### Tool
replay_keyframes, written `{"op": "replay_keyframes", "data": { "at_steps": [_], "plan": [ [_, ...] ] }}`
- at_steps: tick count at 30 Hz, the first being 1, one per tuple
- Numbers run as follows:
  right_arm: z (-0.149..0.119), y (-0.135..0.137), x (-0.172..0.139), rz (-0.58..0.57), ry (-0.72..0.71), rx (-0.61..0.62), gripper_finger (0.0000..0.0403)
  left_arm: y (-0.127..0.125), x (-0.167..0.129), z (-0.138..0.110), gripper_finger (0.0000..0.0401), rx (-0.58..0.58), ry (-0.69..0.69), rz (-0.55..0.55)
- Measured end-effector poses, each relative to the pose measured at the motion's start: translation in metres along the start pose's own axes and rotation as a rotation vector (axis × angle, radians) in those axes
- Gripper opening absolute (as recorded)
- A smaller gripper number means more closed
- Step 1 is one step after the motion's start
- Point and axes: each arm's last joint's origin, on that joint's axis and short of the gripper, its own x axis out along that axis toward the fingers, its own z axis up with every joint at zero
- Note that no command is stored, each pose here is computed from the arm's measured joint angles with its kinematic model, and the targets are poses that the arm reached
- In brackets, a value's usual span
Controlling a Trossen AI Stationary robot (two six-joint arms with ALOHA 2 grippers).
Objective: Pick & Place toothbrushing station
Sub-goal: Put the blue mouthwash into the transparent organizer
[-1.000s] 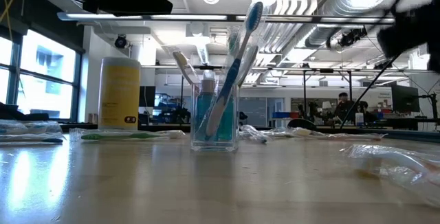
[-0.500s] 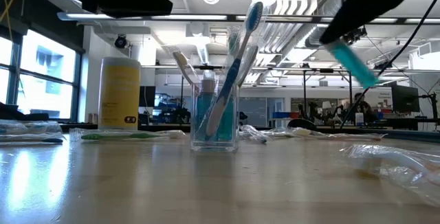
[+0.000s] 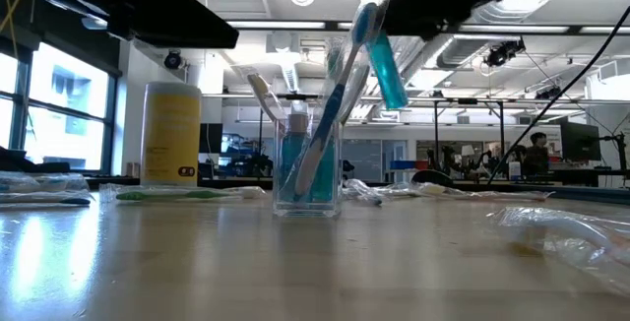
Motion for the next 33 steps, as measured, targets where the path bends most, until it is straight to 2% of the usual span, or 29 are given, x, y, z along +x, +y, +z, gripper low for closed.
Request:
{"op": "replay_keyframes", "data": {
  "at_steps": [4,10,17,25,33],
  "plan": [
    [0.003,-0.012,0.011,0.077,-0.045,-0.005,0.0085,0.000,0.000,-0.003,0.0166,-0.015,0.022,-0.012],
    [-0.009,-0.025,0.038,0.146,-0.063,-0.044,0.0085,-0.002,0.000,-0.003,0.0166,-0.048,0.029,-0.062],
    [-0.011,-0.039,0.050,0.095,-0.115,-0.063,0.0085,-0.004,0.000,-0.003,0.0166,-0.070,0.045,-0.145],
    [-0.008,-0.041,0.049,0.096,-0.139,-0.088,0.0085,-0.004,0.000,-0.004,0.0166,-0.070,0.050,-0.148],
    [-0.006,-0.057,0.052,0.043,-0.157,-0.070,0.0085,-0.004,0.000,-0.004,0.0166,-0.092,0.052,-0.147]
  ]
}}
